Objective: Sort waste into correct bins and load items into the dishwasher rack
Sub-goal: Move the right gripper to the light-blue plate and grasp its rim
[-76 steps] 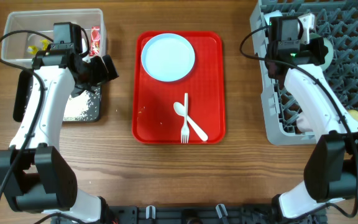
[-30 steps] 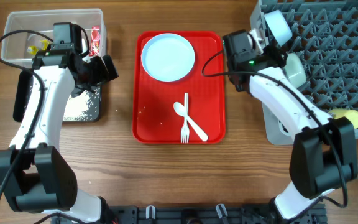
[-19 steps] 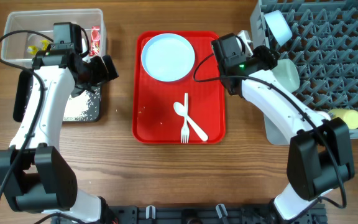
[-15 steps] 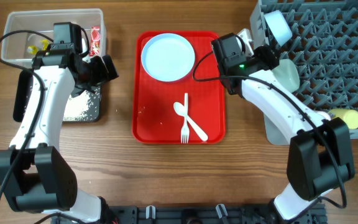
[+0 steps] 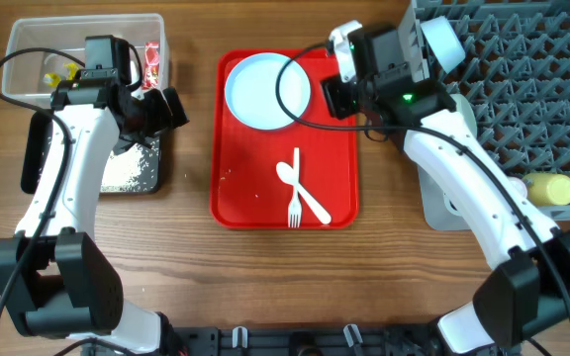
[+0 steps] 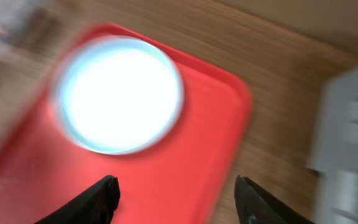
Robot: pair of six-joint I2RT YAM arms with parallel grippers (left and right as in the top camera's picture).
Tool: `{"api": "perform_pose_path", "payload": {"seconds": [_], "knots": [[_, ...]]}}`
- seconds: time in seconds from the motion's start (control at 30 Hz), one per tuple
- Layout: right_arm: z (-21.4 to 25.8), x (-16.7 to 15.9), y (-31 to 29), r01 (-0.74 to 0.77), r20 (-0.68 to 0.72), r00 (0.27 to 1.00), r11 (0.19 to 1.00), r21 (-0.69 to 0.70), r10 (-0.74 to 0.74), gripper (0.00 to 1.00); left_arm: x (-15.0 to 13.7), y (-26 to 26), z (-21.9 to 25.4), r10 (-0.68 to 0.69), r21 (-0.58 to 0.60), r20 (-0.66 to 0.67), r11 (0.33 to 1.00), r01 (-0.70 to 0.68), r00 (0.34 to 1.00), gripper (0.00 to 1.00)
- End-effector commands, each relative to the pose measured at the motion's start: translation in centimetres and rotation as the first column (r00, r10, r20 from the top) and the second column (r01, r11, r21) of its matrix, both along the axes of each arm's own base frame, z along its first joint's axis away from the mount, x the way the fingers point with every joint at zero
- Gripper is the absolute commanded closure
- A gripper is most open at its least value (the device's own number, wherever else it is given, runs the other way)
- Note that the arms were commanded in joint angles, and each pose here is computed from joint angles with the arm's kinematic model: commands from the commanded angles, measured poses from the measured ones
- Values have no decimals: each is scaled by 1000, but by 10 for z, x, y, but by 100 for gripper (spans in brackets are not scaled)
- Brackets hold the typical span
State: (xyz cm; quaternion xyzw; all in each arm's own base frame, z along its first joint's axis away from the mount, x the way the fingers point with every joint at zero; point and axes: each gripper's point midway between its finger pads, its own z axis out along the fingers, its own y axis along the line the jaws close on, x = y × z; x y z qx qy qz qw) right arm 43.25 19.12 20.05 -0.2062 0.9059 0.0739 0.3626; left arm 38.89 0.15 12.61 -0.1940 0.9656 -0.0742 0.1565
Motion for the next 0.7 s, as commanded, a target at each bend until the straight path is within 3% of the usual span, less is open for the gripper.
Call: {"api": "perform_pose_path", "payload": {"seconds": [0.0,0.17,0.33,0.43,0.67], "knots": [[17,-15,36,-43,-55,997,979,200,55,37,2,3,0,4,10,2,1000,-4,1000,0],[10,-15,49,-22,-64,997,980,199,35,37,2,3,0,4,10,2,1000,-4,1000,0],[-40,-7,54,64,-168,985,984,165,-35,36,2,3,0,4,10,2,1000,-4,1000,0],[-68,2,56,111,-208,975,982,150,-78,47,2,3,0,4,10,2,1000,-4,1000,0],[-123,13,60,107,-252,964,989,102,-78,42,2,3,0,4,10,2,1000,-4,1000,0]]}}
